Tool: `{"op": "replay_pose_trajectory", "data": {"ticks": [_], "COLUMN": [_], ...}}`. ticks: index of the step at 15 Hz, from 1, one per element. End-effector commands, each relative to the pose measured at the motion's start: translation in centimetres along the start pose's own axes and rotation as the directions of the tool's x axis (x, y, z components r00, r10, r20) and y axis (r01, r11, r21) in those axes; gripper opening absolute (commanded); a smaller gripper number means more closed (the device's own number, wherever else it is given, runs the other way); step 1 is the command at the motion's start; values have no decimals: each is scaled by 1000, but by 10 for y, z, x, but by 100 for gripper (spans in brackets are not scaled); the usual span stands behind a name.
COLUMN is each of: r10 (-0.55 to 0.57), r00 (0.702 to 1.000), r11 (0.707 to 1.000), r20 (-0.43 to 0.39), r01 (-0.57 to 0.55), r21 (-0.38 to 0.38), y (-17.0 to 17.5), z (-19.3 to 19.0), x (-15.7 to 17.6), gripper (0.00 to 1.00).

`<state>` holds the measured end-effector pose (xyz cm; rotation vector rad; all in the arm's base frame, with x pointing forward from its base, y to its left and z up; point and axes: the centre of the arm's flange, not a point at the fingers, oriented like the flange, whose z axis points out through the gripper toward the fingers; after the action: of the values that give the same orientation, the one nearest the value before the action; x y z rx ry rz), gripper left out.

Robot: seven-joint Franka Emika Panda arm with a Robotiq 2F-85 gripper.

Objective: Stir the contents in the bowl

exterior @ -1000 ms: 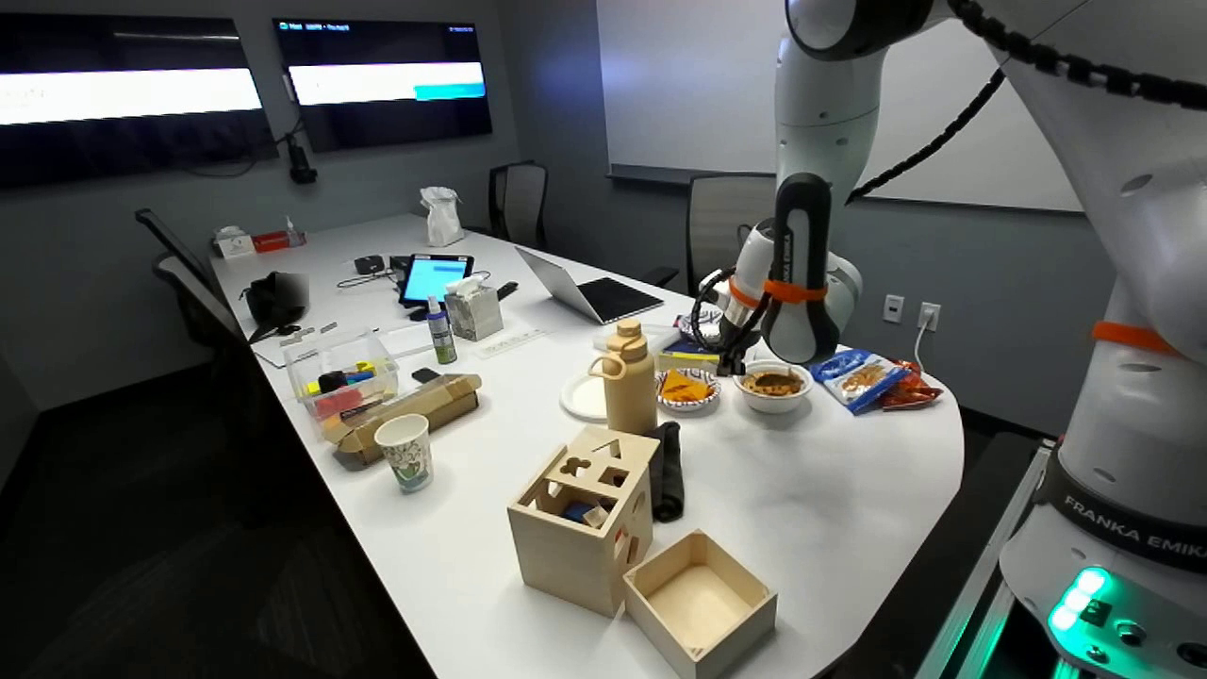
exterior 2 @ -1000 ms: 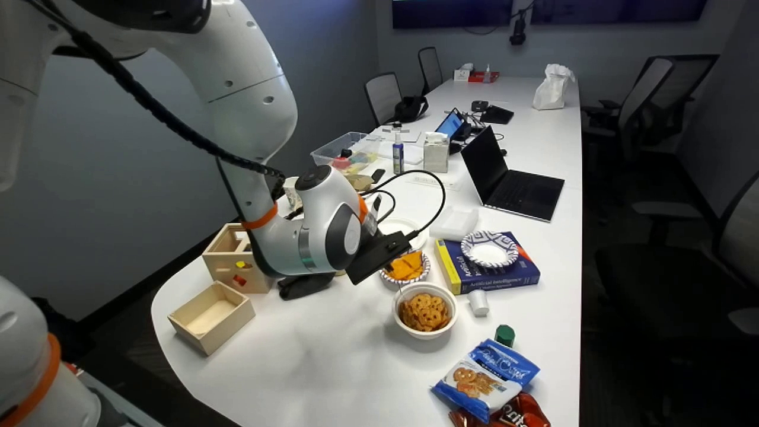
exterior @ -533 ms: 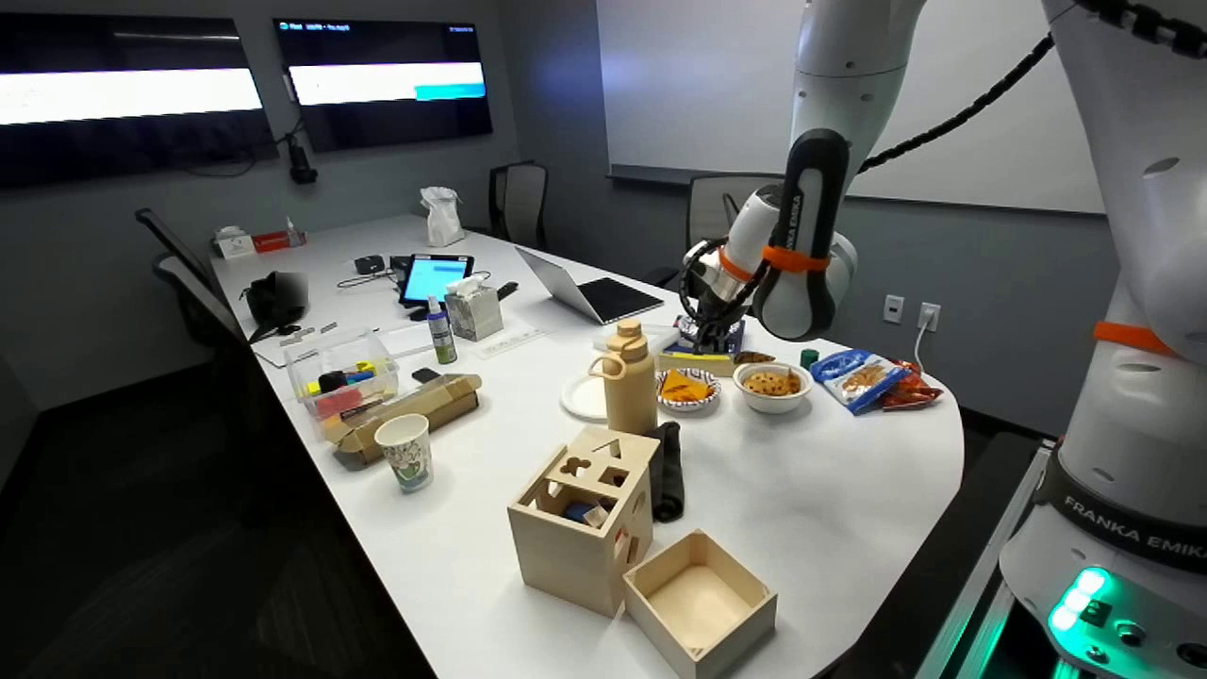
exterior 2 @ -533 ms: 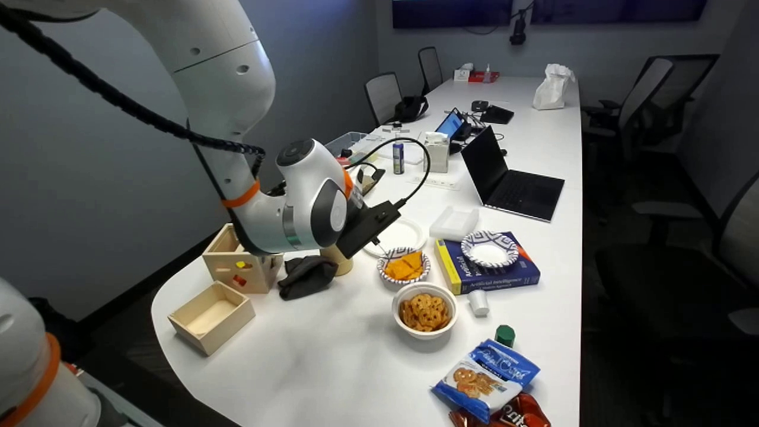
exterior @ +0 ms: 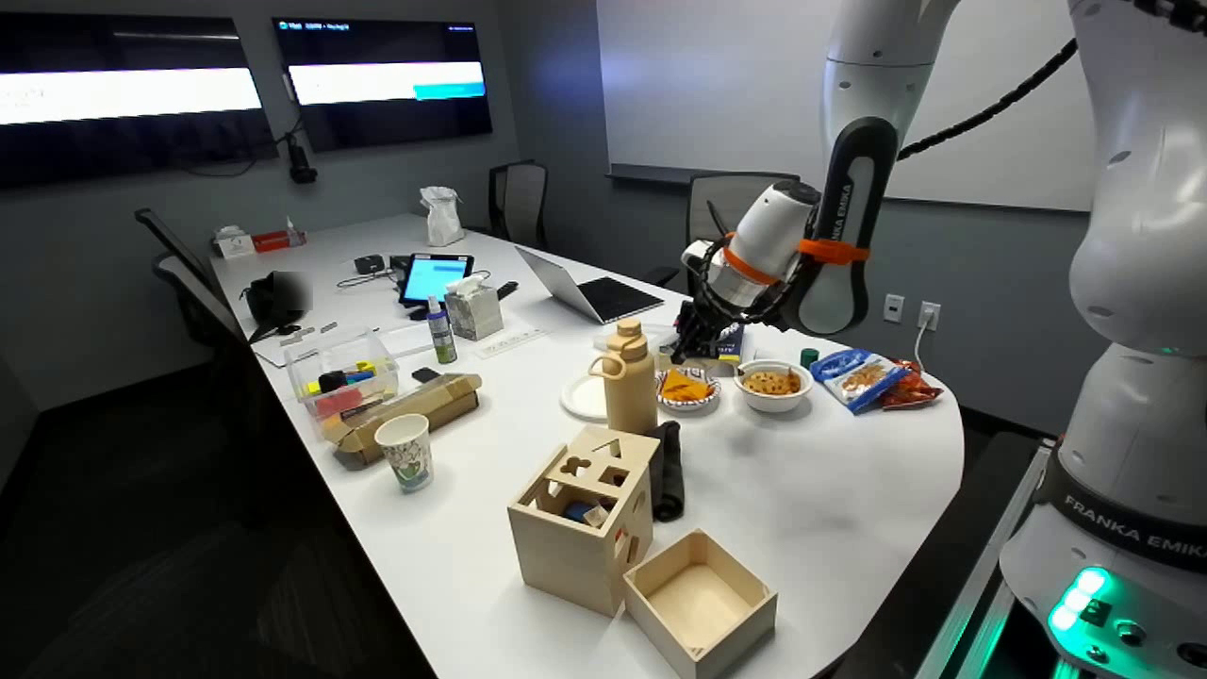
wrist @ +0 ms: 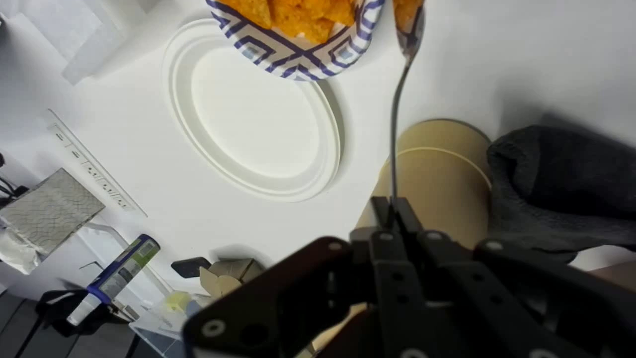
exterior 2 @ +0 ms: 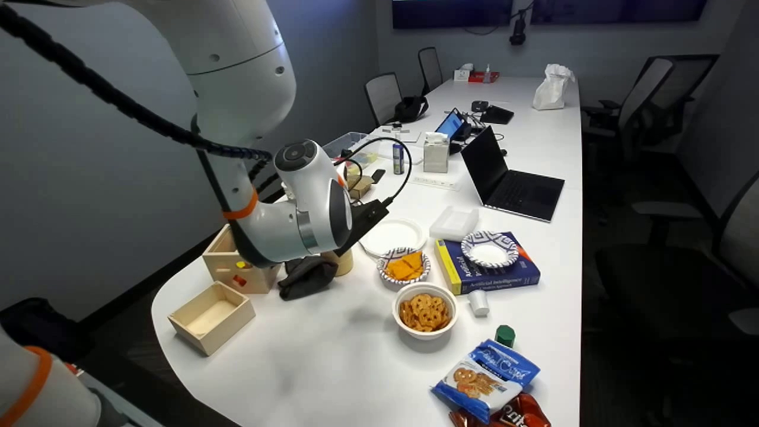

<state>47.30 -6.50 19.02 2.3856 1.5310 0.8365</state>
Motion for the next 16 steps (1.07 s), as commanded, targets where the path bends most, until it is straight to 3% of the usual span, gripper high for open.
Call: {"op": "replay_pose_trajectory", "data": {"ticks": [1,6,16], "r10": [31,51,136], "r00": [993,971,918], "r11": [999,998,990], "r20": [-116,-232,-371], "r01": [-33,-58,-117], "r21": [-21,-25,72], "y": [34,57,78], "z": [-5,5,43], "x": [-27,-45,-41], "gripper": [1,1,1]}}
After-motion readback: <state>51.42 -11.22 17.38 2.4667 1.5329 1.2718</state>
